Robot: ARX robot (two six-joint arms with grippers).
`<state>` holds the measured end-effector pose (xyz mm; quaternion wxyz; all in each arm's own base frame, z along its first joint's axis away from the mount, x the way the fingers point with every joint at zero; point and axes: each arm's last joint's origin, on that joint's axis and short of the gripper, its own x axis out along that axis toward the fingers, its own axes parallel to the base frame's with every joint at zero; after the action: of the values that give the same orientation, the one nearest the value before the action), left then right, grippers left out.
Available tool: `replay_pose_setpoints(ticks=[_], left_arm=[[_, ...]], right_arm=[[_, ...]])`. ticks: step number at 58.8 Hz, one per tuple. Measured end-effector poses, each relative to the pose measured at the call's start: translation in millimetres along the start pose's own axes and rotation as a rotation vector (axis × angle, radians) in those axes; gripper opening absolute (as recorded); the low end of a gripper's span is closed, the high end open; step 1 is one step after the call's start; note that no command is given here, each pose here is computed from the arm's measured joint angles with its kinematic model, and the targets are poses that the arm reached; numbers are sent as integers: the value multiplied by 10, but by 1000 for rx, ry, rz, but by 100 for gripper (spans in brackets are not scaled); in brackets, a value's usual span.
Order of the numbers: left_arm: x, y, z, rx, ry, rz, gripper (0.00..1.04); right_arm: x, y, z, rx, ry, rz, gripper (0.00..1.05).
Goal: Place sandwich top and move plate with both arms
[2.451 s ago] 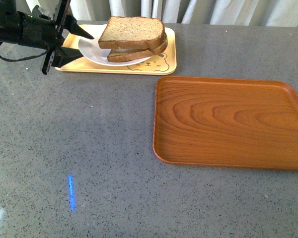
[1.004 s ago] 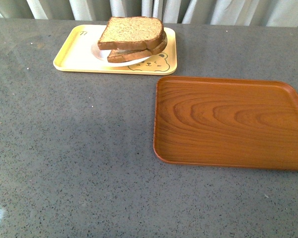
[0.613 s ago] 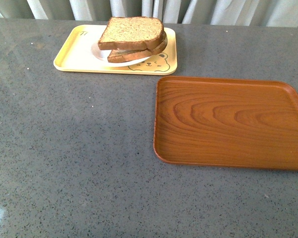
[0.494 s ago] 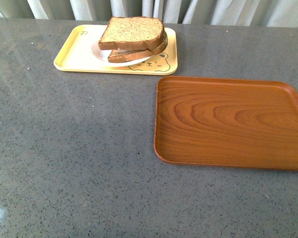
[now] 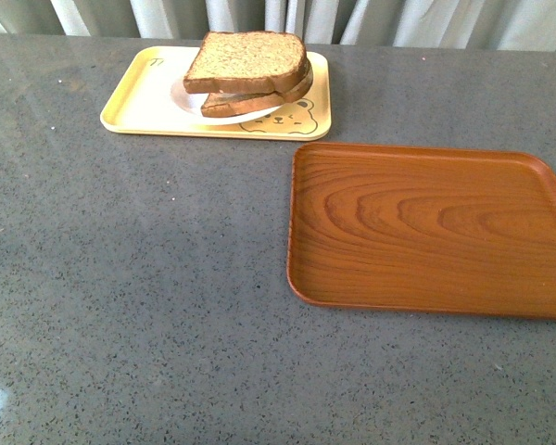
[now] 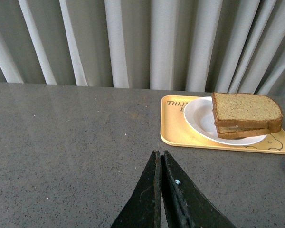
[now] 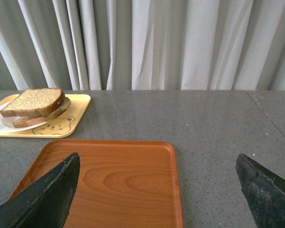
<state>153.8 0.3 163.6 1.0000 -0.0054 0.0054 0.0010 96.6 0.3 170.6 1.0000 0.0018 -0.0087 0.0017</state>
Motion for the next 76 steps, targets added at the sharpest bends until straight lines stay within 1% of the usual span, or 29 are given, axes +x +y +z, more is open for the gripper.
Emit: replay_pose_setpoints(ticks=[33,76], left_arm=[[-258,-1,66,0,-23,0,2],[-435,-1,74,0,-27,0,2]], right_arm=[[0,0,0,0,0,0,96],[0,0,0,0,0,0,96]])
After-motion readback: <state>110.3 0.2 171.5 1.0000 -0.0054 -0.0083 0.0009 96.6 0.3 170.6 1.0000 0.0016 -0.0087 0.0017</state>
